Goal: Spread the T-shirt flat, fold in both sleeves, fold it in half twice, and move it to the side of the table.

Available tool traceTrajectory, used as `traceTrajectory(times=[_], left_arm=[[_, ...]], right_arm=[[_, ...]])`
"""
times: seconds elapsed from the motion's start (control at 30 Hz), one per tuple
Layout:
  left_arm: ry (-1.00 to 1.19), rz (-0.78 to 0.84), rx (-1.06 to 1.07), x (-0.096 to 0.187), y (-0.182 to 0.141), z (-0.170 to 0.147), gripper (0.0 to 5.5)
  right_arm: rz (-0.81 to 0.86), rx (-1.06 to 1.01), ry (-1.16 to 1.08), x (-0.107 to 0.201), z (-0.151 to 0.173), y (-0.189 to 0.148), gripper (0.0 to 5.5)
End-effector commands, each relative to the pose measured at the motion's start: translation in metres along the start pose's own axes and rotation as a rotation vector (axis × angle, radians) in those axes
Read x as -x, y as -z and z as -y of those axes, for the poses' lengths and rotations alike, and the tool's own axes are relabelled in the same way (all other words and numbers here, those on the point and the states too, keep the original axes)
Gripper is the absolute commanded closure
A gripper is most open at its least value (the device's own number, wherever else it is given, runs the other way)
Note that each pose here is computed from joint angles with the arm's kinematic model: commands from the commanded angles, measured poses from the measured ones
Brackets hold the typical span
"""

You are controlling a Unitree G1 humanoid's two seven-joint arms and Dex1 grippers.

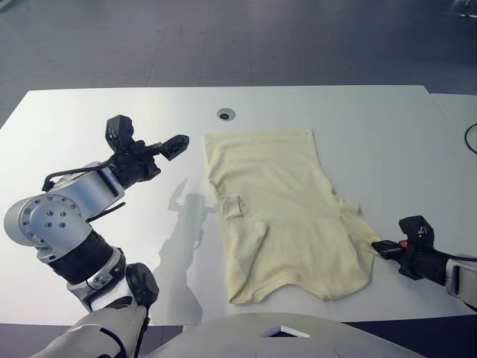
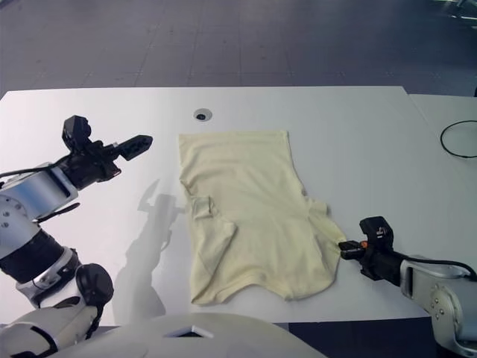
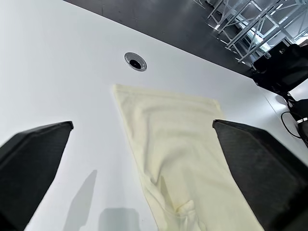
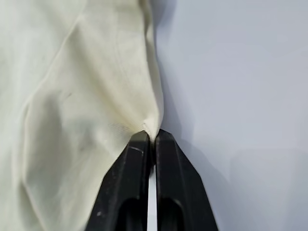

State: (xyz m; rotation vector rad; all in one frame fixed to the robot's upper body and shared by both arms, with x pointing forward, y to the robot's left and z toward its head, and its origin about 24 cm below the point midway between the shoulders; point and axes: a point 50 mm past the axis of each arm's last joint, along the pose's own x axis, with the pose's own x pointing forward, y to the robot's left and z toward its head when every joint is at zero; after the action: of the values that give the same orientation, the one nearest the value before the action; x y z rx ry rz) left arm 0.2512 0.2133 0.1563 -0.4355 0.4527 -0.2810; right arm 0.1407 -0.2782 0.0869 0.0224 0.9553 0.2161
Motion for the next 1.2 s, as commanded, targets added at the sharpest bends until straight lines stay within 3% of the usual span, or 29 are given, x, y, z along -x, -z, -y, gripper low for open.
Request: traceTrajectory(times=[0.03, 0.23, 0.67, 0.9, 1.03, 1.2], left_arm=[[-0.007, -0.006, 0.007, 0.002, 0.003, 0.0, 0.1], [-0.022, 0.004, 0.019, 0.005, 0.008, -0.001, 0.1], [-0.036, 0.011, 0.042, 0.007, 0.014, 0.001, 0.1], [-0.025, -0.005, 0.041, 0.001, 0.013, 0.004, 0.1], [-0.015, -0.019, 0.036, -0.003, 0.011, 0.006, 0.1], [-0.011, -0.03, 0.034, -0.005, 0.01, 0.006, 0.1]], right_arm=[[0.055, 0.036, 0.017, 0.007, -0.002, -0.018, 5.5], [0.107, 0.096, -0.076, 0.017, -0.025, -0.041, 5.5], [0.162, 0.161, -0.257, 0.016, -0.053, -0.053, 5.5], [0.155, 0.097, -0.389, -0.014, -0.089, -0.05, 5.5], [0.133, 0.038, -0.395, -0.036, -0.106, -0.05, 4.8], [0.173, 0.005, -0.432, -0.042, -0.124, -0.059, 3.96]])
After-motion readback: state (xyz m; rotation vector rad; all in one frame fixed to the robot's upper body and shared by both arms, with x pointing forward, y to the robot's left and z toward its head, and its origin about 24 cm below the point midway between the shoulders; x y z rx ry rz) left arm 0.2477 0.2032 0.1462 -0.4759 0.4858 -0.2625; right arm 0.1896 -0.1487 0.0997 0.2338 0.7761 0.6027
